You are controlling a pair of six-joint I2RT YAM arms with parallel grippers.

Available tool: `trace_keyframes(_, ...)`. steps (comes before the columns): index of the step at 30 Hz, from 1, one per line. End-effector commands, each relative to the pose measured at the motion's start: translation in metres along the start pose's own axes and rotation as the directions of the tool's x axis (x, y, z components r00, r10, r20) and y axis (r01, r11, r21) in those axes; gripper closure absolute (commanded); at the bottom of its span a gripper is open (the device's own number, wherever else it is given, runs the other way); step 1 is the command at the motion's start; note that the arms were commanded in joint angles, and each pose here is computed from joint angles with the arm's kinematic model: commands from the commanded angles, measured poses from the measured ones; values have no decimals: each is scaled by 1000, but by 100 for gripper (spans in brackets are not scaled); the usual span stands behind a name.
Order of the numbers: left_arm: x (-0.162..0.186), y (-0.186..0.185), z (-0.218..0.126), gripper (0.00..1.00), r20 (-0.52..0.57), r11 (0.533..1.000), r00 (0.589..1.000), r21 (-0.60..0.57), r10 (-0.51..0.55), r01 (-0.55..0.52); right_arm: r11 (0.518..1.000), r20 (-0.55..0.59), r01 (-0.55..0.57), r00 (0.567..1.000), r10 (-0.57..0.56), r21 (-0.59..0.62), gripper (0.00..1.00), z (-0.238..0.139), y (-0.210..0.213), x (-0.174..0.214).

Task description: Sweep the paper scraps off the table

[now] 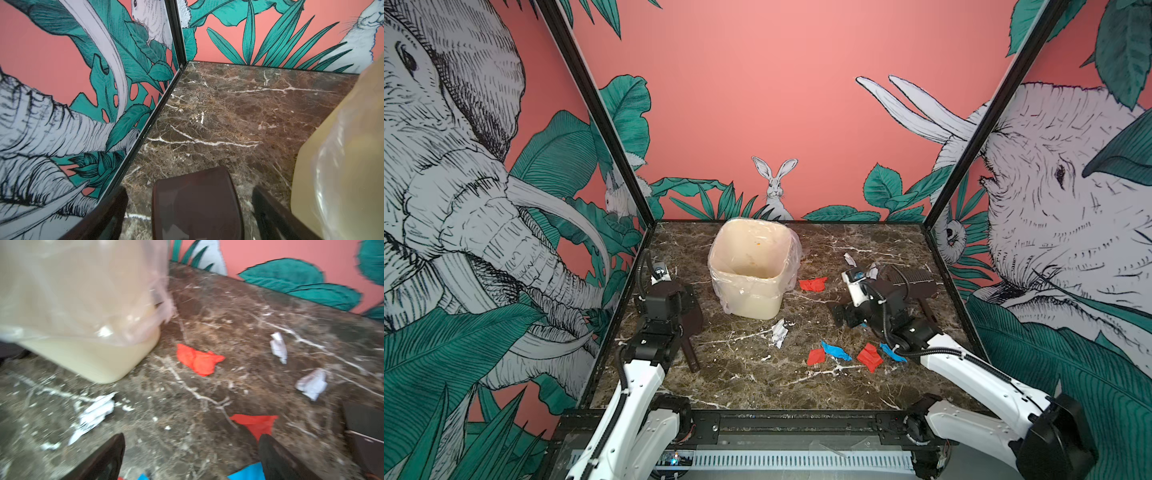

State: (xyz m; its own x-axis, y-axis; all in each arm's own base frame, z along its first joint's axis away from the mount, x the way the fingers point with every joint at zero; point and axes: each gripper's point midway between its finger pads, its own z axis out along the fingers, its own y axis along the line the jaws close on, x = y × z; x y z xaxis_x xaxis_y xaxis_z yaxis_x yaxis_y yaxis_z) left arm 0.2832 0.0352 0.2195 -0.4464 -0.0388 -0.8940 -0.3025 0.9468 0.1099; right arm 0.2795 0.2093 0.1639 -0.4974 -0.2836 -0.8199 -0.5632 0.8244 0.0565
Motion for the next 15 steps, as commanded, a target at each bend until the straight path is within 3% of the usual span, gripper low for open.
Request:
trace_keyframes(1,29,1,-13,7,-147,1000,989,20,5,-2,985,-4,23,1000,-24,-172,2,12,46,-5)
trace_keyframes(7,34,-6,-24,7,-151,997,989,71,3,8,941,15,175,984,-178,-289,2,31,98,-17)
trace_keyframes(15,40,-13,-26,5,-144,995,989,96,14,0,925,162,151,982,-100,-349,0,36,116,-59)
